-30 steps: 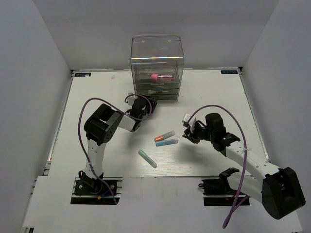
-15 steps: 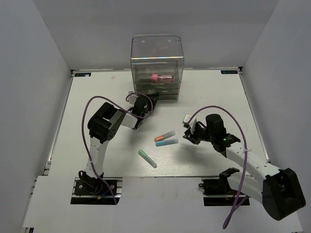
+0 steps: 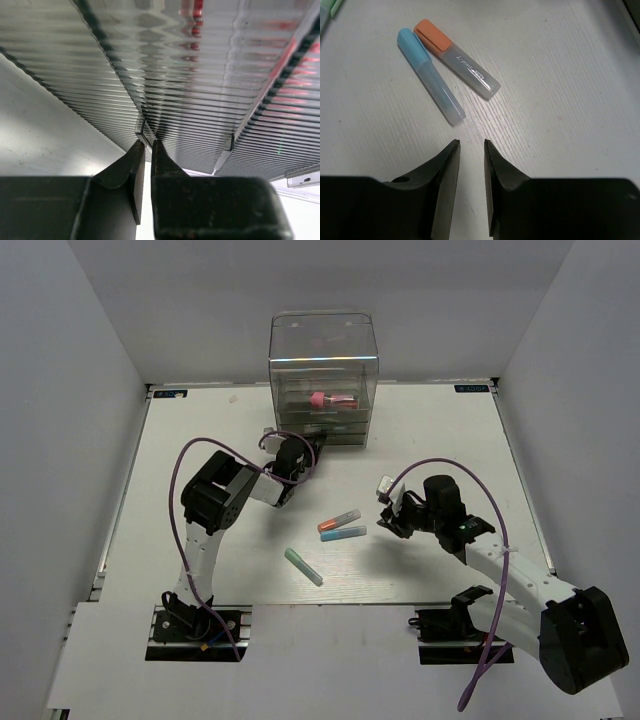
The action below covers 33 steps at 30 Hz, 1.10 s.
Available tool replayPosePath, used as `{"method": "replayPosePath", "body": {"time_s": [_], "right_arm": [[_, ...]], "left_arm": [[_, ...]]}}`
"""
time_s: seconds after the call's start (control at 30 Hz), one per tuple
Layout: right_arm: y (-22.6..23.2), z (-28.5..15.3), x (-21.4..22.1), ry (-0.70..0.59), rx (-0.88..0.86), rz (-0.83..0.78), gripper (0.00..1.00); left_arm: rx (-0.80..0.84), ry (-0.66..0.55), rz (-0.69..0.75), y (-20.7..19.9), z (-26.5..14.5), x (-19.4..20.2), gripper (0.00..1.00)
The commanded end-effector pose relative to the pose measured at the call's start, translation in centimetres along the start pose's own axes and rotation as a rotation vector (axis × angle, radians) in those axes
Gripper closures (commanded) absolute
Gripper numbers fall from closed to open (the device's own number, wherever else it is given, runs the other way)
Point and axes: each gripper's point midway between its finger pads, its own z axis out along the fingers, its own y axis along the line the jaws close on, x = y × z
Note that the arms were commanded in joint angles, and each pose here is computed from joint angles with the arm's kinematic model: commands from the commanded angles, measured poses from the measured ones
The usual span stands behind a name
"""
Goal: Sort the stationery into containers
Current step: Open the drawer in the storage box.
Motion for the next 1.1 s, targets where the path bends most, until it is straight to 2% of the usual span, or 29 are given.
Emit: {"method": "replayPosePath", "body": {"time_s": [0.0, 0.2, 0.5, 0.63, 0.67, 0.73, 0.77, 0.8, 0.93, 1.07], "right_arm": [[0.1, -0.1, 0.3, 0.0, 0.003, -0.004, 0.68], [0.2, 0.0, 0.5, 0.001, -0.009, -0.025, 0.52], [1.0, 0.9, 0.4, -0.008, -0.086, -0.051, 0.47], [2.0, 1.5, 0.6, -0.019, -0.168, -0.097, 0.47], [2.3, 1.6, -0.1, -0.049, -0.202, -0.152, 0.47], [3.0, 1.9, 0.3, -0.05, -0.253, -0.162, 0.47], [2.9, 2.2, 0.1, -0.056, -0.269, -0.213, 0.47], [2.9, 2.2, 0.1, -0.057, -0.28, -0.223, 0.46], [2.4, 3.1, 0.0, -0.054, -0.3, -0.311, 0.44], [1.2, 4.2, -0.2, -0.047, -0.283, -0.347, 0.39]], "left_arm": [[0.009, -0.037, 0.012, 0.2, -0.3, -1.1, 1.0], [0.019, -0.001, 0.013, 1.3, -2.7, -0.6, 1.0], [0.037, 0.146, 0.009, 2.7, -9.3, 1.3, 1.0], [0.03, 0.156, 0.013, 2.8, -10.7, 1.4, 1.0], [0.012, 0.156, 0.017, 3.2, -11.0, 1.3, 1.0], [-0.002, 0.171, 0.02, 3.4, -11.2, 1.5, 0.85], [-0.016, 0.188, 0.023, 3.6, -11.2, 1.8, 0.69], [-0.015, 0.197, 0.023, 3.4, -11.0, 2.0, 0.65], [-0.027, 0.21, 0.035, 3.2, -11.1, 2.2, 0.49], [-0.042, 0.224, 0.07, 2.8, -11.7, 2.3, 0.43]]}}
